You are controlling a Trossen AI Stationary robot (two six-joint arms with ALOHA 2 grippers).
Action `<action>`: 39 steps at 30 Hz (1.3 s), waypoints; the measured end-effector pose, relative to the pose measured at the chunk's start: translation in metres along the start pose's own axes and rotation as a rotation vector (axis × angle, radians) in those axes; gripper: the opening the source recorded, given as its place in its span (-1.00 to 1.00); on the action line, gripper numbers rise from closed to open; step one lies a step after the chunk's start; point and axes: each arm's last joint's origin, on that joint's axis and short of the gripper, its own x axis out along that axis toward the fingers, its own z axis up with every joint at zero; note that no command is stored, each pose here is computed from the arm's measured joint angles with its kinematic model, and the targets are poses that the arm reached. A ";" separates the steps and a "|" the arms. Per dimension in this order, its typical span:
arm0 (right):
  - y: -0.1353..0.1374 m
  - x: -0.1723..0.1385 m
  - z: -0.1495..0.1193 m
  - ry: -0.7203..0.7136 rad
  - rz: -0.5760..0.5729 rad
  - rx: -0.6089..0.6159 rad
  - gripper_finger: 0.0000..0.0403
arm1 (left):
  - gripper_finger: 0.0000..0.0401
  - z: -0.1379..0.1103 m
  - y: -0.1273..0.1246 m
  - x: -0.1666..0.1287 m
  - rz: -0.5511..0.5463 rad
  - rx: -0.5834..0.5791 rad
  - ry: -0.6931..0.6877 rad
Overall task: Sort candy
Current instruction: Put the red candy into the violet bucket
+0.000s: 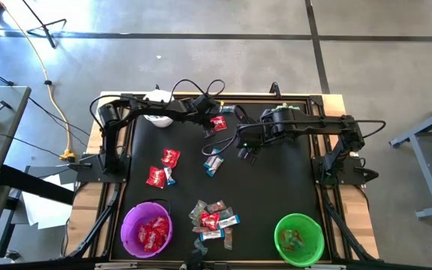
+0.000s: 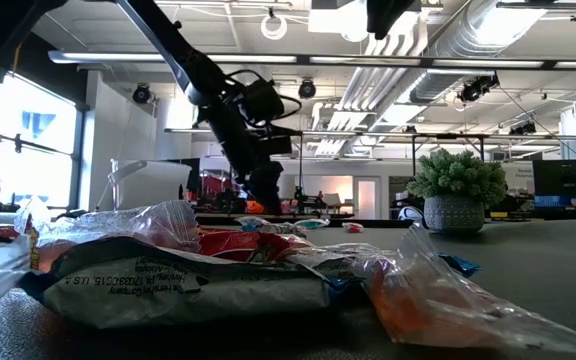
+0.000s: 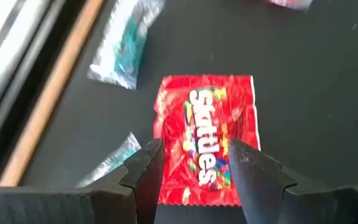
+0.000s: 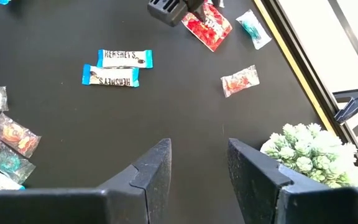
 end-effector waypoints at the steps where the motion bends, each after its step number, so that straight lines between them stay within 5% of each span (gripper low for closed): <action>1: 0.000 0.000 0.000 0.001 0.001 0.000 -0.25 | -0.16 -0.002 0.000 0.003 0.000 0.000 0.007; 16: 0.000 0.000 0.000 0.002 0.002 0.018 -0.25 | -0.21 -0.009 -0.001 0.020 0.017 -0.007 0.038; 28: 0.000 0.000 0.000 0.005 0.007 0.017 -0.25 | -0.96 -0.015 -0.001 0.020 0.065 -0.077 0.106; 39: 0.000 0.000 0.000 0.005 0.008 0.015 -0.25 | -1.00 -0.012 -0.005 0.008 -0.039 -0.194 0.095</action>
